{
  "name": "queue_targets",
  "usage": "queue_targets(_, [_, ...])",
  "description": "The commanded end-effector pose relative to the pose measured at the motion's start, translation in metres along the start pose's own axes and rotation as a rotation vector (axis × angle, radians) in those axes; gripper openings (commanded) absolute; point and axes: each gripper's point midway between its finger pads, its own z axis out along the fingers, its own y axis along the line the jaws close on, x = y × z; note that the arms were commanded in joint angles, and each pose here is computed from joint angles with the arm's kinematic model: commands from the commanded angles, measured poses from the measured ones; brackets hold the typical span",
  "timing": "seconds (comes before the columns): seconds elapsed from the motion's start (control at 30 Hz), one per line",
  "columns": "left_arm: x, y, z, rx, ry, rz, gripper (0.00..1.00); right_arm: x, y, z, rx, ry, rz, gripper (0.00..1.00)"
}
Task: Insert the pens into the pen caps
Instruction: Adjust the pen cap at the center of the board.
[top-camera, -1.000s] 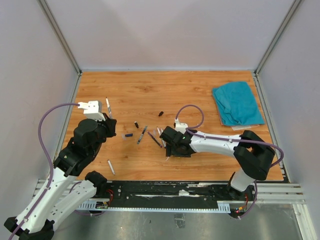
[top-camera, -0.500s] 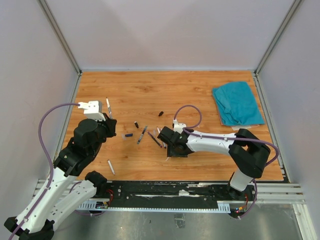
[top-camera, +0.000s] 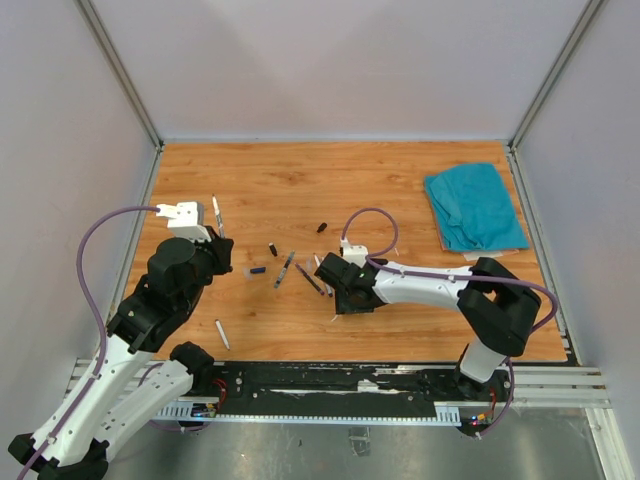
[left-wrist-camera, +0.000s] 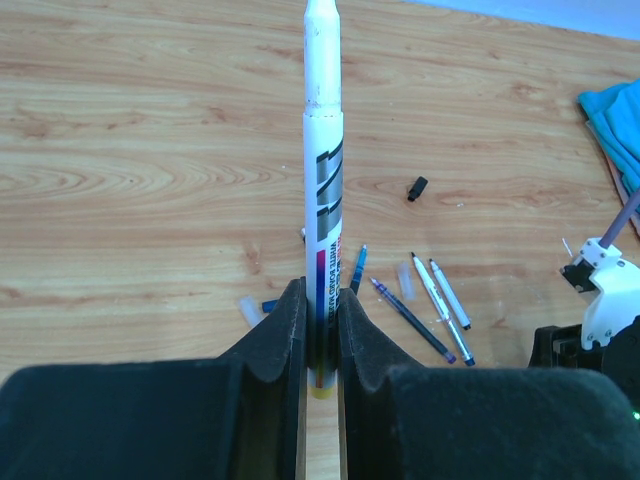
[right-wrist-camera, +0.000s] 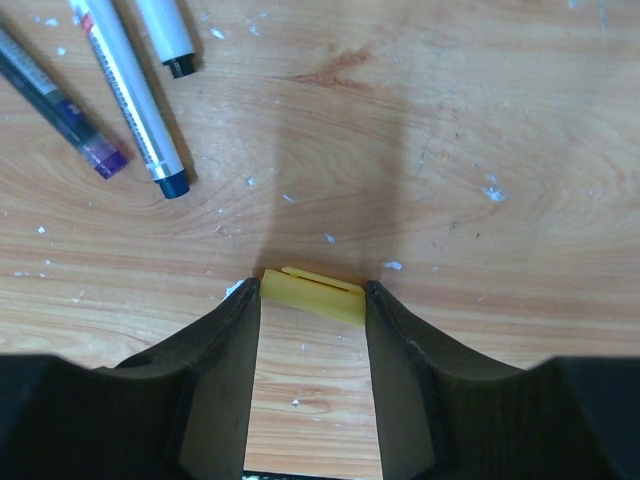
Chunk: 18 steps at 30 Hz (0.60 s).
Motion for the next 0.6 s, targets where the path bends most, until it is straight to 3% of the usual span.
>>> queue_targets(0.0, [-0.007, 0.0, 0.001, 0.004, -0.03, -0.002, 0.01, -0.003, 0.003, -0.001, -0.071, -0.024, -0.273, 0.35])
queue_targets(0.17, [-0.006, -0.001, 0.001, 0.006, -0.029, -0.001, 0.01, 0.004, 0.018, -0.008, -0.255, 0.021, -0.638, 0.36])
queue_targets(0.27, [-0.007, 0.0, 0.001, 0.003, -0.03, -0.002, 0.0, 0.007, 0.013, -0.007, -0.262, 0.061, -0.79, 0.36])
queue_targets(0.4, [-0.008, 0.001, 0.0, -0.001, -0.035, -0.004, 0.01, 0.013, 0.003, -0.003, -0.251, 0.122, -0.925, 0.36])
queue_targets(0.57, [-0.008, 0.001, -0.001, -0.003, -0.037, -0.004, 0.01, 0.017, -0.005, 0.004, -0.228, 0.152, -0.984, 0.41])
